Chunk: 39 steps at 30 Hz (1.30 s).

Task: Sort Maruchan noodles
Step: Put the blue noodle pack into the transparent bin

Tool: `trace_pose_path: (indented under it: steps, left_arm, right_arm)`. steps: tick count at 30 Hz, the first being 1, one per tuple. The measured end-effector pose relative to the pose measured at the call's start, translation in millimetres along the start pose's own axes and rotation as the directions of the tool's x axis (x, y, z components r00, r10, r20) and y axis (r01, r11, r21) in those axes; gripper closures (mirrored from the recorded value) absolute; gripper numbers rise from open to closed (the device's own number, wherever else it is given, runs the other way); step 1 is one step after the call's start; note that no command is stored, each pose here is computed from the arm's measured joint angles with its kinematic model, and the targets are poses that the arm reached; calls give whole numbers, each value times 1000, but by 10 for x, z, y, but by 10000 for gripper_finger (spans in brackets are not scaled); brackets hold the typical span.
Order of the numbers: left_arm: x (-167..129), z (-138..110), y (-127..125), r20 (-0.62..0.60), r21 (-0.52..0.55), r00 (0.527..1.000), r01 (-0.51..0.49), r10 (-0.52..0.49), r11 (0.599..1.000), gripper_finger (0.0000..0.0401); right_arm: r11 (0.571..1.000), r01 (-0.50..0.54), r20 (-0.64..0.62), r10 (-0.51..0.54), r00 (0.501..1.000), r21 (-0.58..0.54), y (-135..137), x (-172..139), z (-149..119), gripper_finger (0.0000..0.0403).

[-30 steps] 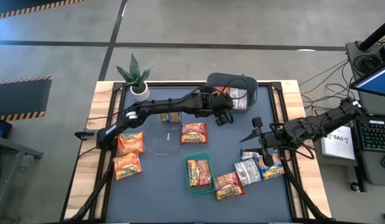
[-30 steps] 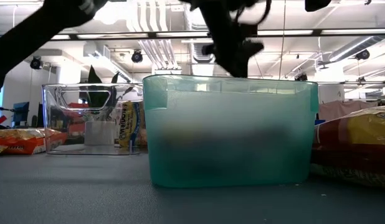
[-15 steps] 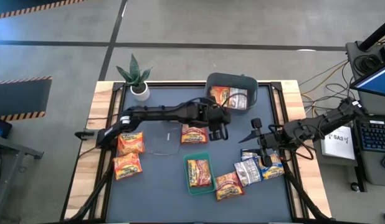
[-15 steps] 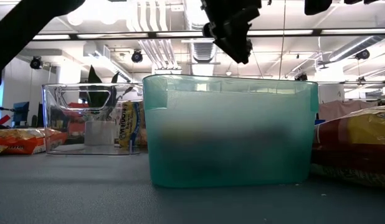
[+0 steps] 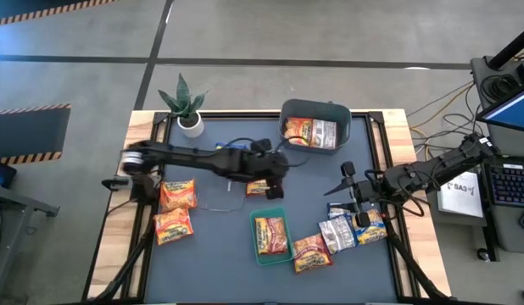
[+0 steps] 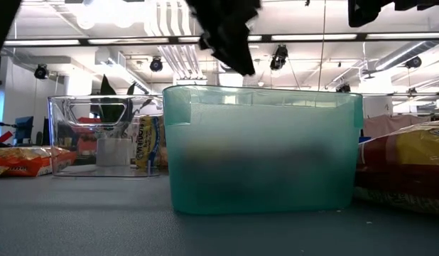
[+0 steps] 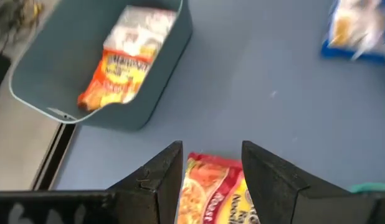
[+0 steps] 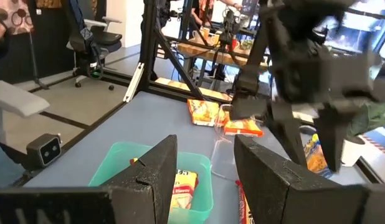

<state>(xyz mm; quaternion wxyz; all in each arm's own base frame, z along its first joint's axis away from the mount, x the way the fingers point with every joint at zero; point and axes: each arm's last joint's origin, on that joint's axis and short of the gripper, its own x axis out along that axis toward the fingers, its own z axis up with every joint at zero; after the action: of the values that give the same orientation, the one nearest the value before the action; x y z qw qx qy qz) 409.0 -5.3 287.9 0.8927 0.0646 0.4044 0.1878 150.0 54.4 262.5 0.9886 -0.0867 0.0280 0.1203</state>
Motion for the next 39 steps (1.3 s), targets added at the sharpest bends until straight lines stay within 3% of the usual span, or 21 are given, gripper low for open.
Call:
trace_pose_path:
  steps: [5, 10, 14, 23, 30, 39]
  left_arm:
    - [-296, -262, 6, 205, -63, 977, 73, -58, 995, 255]
    - [-611, -521, -52, 324, -76, 940, 141, -109, 987, 255]
    - [-822, -751, -124, 332, -97, 929, 205, -162, 974, 255]
    - [-1040, -1165, -336, 293, -84, 918, 304, -268, 949, 255]
    - [-1001, -1258, -373, 236, -66, 934, 292, -269, 954, 255]
    - [-978, -1307, -370, 196, -70, 946, 275, -257, 959, 255]
  right_arm:
    - [999, 48, -17, -48, 999, 24, -6, 11, -43, 252]
    - [978, 189, -61, -184, 981, 93, -34, 46, -93, 252]
    - [952, 252, -96, -239, 966, 172, -40, 84, -132, 252]
    - [906, 281, -193, -229, 954, 315, 6, 255, -282, 252]
    - [869, 314, -271, -219, 937, 383, 46, 431, -382, 252]
    - [841, 364, -386, -205, 899, 402, 63, 694, -254, 252]
